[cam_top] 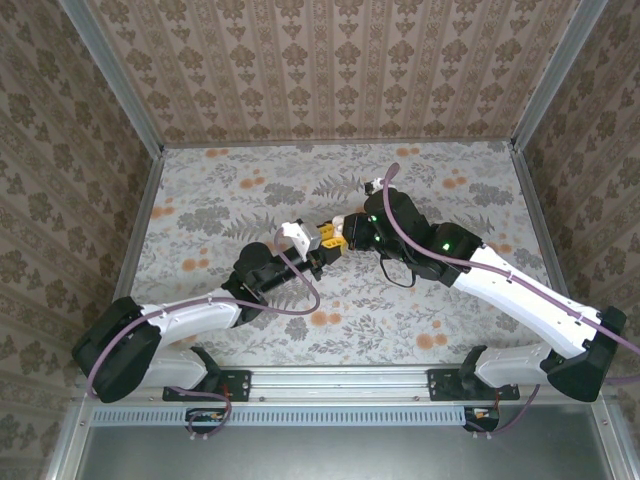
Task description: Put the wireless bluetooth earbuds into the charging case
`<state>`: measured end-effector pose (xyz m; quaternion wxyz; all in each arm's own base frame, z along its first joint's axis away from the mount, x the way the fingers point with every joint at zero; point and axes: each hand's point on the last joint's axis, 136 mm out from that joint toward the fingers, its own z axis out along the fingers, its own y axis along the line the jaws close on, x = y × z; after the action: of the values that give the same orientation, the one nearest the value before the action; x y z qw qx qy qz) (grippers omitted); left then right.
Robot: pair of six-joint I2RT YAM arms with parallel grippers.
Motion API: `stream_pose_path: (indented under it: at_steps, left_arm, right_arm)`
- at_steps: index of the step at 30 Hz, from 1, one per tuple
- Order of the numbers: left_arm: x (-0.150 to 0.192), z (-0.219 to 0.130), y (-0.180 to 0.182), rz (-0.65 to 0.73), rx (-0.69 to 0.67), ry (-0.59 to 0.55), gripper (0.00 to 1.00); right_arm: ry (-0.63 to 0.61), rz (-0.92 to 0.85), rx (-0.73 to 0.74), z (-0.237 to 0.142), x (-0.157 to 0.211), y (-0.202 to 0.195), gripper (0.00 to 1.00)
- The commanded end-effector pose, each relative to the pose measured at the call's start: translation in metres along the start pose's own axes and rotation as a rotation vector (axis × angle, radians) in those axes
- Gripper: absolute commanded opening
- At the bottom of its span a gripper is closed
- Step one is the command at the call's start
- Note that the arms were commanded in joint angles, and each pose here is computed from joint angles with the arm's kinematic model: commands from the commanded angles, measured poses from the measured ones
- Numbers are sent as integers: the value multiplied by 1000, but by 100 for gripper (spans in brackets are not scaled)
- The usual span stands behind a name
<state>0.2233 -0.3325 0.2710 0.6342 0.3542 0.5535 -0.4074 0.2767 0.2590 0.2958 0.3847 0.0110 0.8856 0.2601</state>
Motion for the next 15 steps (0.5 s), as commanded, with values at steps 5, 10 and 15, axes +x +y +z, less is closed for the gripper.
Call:
stream_pose_path:
  at_steps: [5,10,15]
  left_arm:
    - [-21,7,0,-5,-1,-70,0]
    - [-21,8,0,-7,0,-71,0]
    - [-21,7,0,-8,2,-72,0]
  right_arm:
    - [17,-10,-52,-9,2,15,23]
    - [1,-12,-64,-15,-4,19,27]
    - [-7,-21,-61,-18,-8,20,30]
